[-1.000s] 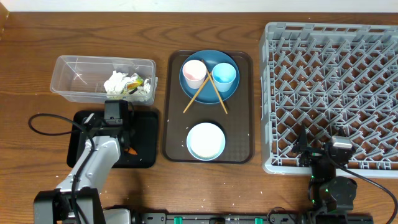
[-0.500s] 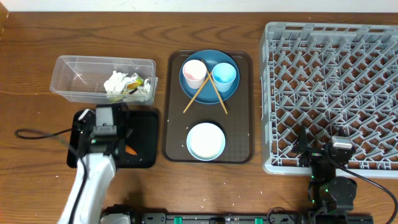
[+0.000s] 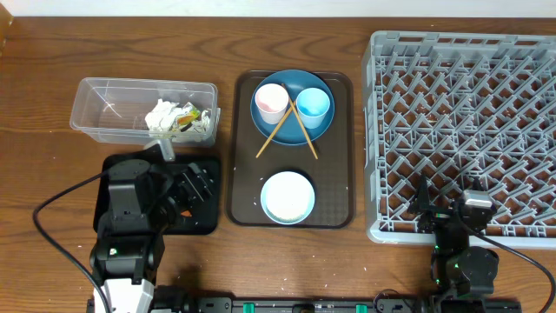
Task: Sort waste into correct bins and load items into the dishwasher rack
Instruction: 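Reach the left gripper over to the white rice bowl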
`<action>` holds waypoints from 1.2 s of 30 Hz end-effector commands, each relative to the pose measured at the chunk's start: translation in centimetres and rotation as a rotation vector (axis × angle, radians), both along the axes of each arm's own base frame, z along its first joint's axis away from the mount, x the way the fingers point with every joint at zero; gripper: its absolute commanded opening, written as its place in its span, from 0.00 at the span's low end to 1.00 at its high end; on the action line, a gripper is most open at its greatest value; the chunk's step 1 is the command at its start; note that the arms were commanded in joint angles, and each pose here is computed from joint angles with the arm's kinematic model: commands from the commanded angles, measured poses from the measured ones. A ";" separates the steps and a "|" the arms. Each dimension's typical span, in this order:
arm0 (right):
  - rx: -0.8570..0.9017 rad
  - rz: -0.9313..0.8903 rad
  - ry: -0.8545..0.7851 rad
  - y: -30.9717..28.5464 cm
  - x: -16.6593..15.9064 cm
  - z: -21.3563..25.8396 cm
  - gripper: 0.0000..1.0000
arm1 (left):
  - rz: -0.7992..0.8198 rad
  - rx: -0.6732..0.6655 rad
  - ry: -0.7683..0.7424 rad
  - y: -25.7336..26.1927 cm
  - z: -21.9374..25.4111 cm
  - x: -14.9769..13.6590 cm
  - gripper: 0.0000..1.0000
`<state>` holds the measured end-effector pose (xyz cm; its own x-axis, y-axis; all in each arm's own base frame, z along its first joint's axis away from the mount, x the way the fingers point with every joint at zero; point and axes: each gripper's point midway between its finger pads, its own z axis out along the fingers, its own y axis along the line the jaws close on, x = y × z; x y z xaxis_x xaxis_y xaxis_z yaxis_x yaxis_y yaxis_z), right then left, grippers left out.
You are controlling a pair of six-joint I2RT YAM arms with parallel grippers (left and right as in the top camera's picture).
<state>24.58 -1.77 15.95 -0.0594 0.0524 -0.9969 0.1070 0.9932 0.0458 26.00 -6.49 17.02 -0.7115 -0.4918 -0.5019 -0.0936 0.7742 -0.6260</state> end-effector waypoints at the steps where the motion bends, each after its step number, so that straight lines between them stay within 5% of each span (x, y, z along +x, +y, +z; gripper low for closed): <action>1: 0.013 0.007 0.000 0.2 0.0 -0.1 0.99 | -0.142 -0.056 -0.044 -2.6 2.5 -0.2 0.69; 9: 0.013 0.007 0.000 0.2 0.0 -0.1 0.99 | -0.232 -0.026 0.044 -5.4 2.8 0.6 0.69; 18: 0.013 0.007 0.000 0.2 0.0 -0.1 0.99 | -0.216 0.172 0.140 -4.5 2.2 2.6 0.70; 20: 0.013 0.007 0.000 0.2 0.0 -0.1 0.99 | -0.217 0.174 0.151 -4.6 1.8 2.8 0.78; 29: 0.013 0.007 0.000 0.2 0.0 -0.1 0.99 | -0.310 0.179 0.288 -6.3 -0.4 -0.6 0.81; 32: 0.013 0.007 0.000 0.2 0.0 -0.1 0.99 | -0.386 0.187 0.276 -8.4 -0.4 -1.6 0.96; 36: 0.013 0.007 0.000 0.2 0.0 -0.1 0.99 | -0.447 0.183 0.244 -10.4 0.0 -2.1 0.96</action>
<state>24.58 -1.77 15.95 -0.0594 0.0524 -0.9969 0.1066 0.9932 0.0459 24.02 -16.08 16.76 -0.9415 -0.0577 -0.3321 0.1141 0.8724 -0.4753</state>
